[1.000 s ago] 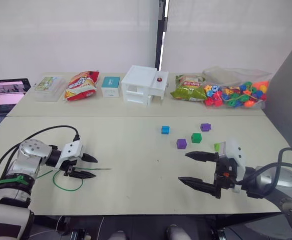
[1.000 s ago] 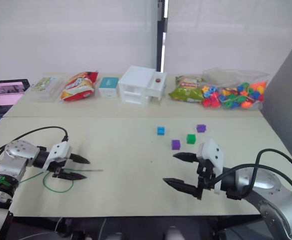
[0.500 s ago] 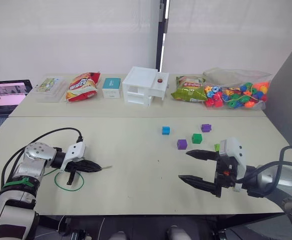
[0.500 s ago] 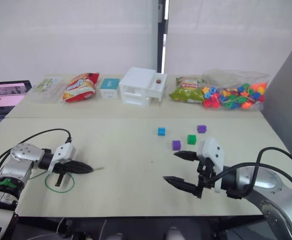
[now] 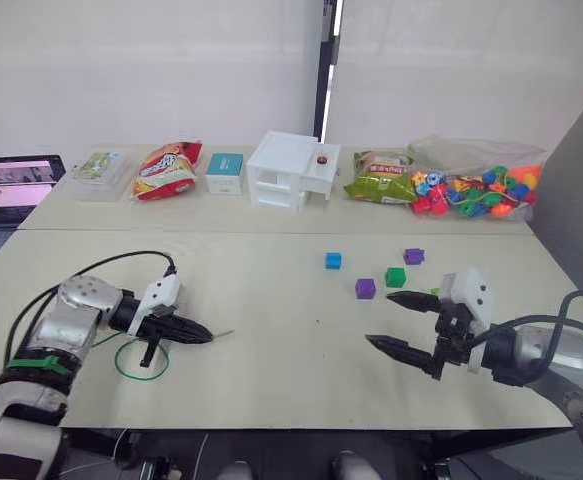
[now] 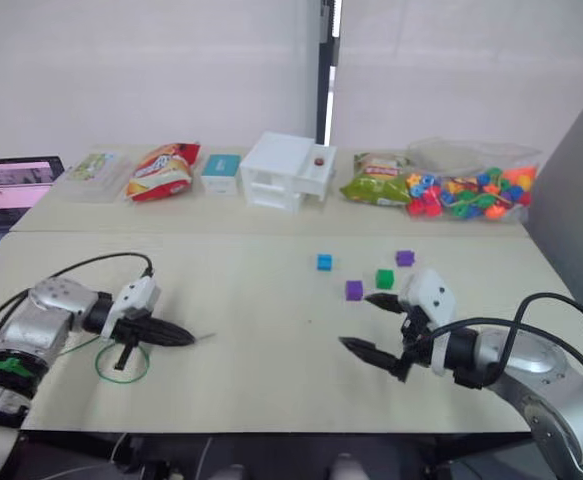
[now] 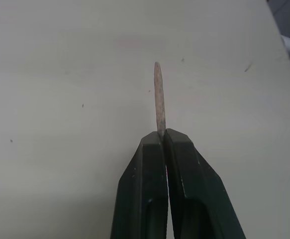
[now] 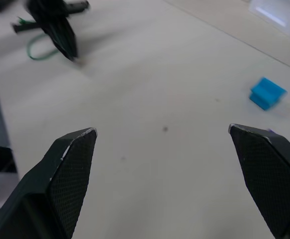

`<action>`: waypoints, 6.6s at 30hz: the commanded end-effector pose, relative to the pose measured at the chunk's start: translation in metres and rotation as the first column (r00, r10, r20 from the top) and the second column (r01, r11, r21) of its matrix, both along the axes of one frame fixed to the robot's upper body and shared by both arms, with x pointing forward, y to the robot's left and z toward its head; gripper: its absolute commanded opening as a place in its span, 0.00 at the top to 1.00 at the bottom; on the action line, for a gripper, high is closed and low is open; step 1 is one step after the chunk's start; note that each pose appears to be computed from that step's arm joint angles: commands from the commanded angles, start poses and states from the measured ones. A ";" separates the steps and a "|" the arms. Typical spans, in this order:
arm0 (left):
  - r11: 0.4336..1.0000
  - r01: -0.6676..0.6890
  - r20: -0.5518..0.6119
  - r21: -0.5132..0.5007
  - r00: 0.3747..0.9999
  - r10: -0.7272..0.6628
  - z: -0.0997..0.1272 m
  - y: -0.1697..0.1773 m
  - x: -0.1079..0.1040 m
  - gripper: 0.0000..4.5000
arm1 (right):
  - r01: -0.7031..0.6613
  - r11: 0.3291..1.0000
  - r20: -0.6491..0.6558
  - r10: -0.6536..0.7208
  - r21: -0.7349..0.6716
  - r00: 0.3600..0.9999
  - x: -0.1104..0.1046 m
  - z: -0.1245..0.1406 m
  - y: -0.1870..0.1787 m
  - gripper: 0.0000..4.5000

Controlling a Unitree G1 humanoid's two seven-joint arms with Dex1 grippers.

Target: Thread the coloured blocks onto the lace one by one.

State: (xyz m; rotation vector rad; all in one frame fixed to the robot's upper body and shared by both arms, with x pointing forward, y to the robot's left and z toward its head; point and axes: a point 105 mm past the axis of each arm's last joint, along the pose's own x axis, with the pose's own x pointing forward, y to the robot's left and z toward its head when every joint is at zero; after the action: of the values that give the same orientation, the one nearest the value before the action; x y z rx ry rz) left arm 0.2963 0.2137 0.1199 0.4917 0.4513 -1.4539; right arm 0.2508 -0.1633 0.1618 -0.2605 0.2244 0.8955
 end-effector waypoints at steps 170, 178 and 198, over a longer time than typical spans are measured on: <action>0.970 0.030 0.023 0.243 0.999 -0.037 0.001 -0.118 -0.043 1.00 | -0.603 0.725 -0.315 0.517 -0.334 0.796 -0.003 -0.091 0.125 0.71; 0.967 0.032 0.026 0.253 0.999 -0.039 0.005 -0.116 -0.042 1.00 | -0.597 0.726 -0.320 0.508 -0.341 0.800 -0.001 -0.092 0.121 0.71; 0.965 0.070 0.012 0.254 0.997 -0.076 -0.010 -0.122 -0.042 1.00 | -0.605 0.725 -0.328 0.513 -0.328 0.793 -0.008 -0.089 0.124 0.71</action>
State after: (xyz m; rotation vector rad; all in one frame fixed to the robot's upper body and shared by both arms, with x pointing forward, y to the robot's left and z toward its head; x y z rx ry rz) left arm 0.2519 0.0925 0.1053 0.7063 0.6396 -1.4700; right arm 0.2583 -0.0415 0.0880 -0.6824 0.4900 1.4350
